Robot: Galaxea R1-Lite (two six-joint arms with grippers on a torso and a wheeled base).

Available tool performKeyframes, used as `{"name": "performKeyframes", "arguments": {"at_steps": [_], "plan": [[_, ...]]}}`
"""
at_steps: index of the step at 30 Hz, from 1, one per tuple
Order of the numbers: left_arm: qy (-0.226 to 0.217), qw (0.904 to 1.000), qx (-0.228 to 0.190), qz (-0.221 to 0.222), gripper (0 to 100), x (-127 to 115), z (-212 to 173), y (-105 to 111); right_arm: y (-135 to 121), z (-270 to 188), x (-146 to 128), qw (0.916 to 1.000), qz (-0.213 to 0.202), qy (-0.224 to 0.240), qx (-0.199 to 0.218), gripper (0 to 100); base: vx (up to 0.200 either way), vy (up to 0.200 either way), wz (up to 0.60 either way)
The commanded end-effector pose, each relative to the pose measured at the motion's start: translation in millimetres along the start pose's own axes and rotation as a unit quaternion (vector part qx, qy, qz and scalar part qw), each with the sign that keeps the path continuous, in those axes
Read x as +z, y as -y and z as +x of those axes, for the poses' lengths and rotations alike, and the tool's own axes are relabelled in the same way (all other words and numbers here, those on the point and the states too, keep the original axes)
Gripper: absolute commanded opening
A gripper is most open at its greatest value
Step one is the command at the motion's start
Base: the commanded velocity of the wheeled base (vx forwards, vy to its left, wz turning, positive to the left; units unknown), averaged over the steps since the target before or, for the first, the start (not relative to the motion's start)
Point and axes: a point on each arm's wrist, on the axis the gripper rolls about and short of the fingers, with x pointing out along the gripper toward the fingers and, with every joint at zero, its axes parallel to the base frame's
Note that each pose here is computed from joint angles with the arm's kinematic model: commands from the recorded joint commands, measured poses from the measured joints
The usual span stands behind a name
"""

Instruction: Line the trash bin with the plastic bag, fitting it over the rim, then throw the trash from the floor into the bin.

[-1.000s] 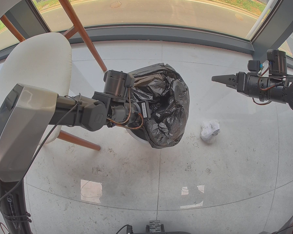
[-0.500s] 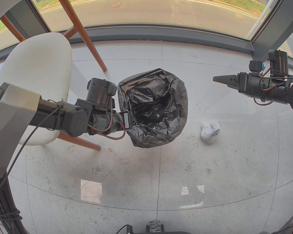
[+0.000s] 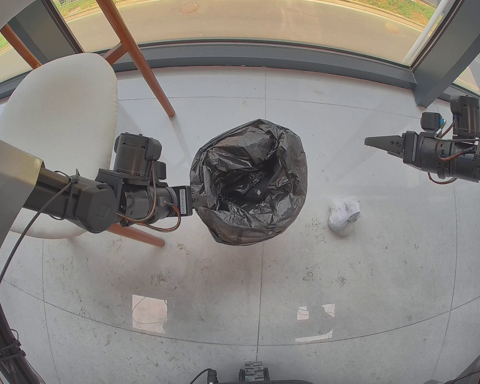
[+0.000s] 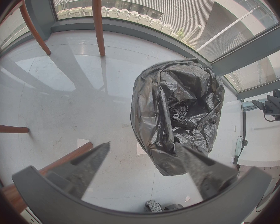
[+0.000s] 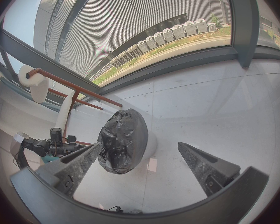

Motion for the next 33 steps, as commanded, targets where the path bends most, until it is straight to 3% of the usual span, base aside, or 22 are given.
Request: {"name": "performKeyframes", "arguments": {"at_steps": [1, 6, 9, 14, 16, 22, 33], "plan": [[0.033, 0.9994, -0.013, 0.001, 100, 14, -23, 6, 36, 11, -26, 0.9994, 0.001, -0.009, -0.033, 100, 0.0, 0.0, 0.0], [0.084, 0.9941, -0.067, 0.012, 100, 35, -64, 21, 67, 46, -58, 0.9987, 0.001, -0.02, -0.047, 100, 0.0, 0.0, 0.0], [0.117, 0.9889, -0.089, 0.018, 100, 34, -77, 21, 86, 74, -80, 0.9961, 0.012, -0.041, -0.078, 100, 0.0, 0.0, 0.0], [0.203, 0.9726, -0.103, 0.049, 100, 32, -76, 13, 115, 111, -104, 0.9914, 0.03, -0.054, -0.115, 100, 0.0, 0.0, 0.0], [0.216, 0.9675, -0.118, 0.057, 100, 30, -77, 15, 124, 121, -108, 0.9903, 0.042, -0.054, -0.121, 100, 0.0, 0.0, 0.0], [0.183, 0.9699, -0.153, 0.048, 100, 14, -79, 32, 148, 146, -118, 0.9849, 0.048, -0.049, -0.159, 100, 0.0, 0.0, 0.0], [0.21, 0.9625, -0.163, 0.053, 100, 21, -103, 37, 174, 188, -145, 0.9825, 0.045, -0.05, -0.174, 100, 0.0, 0.0, 0.0]]}}
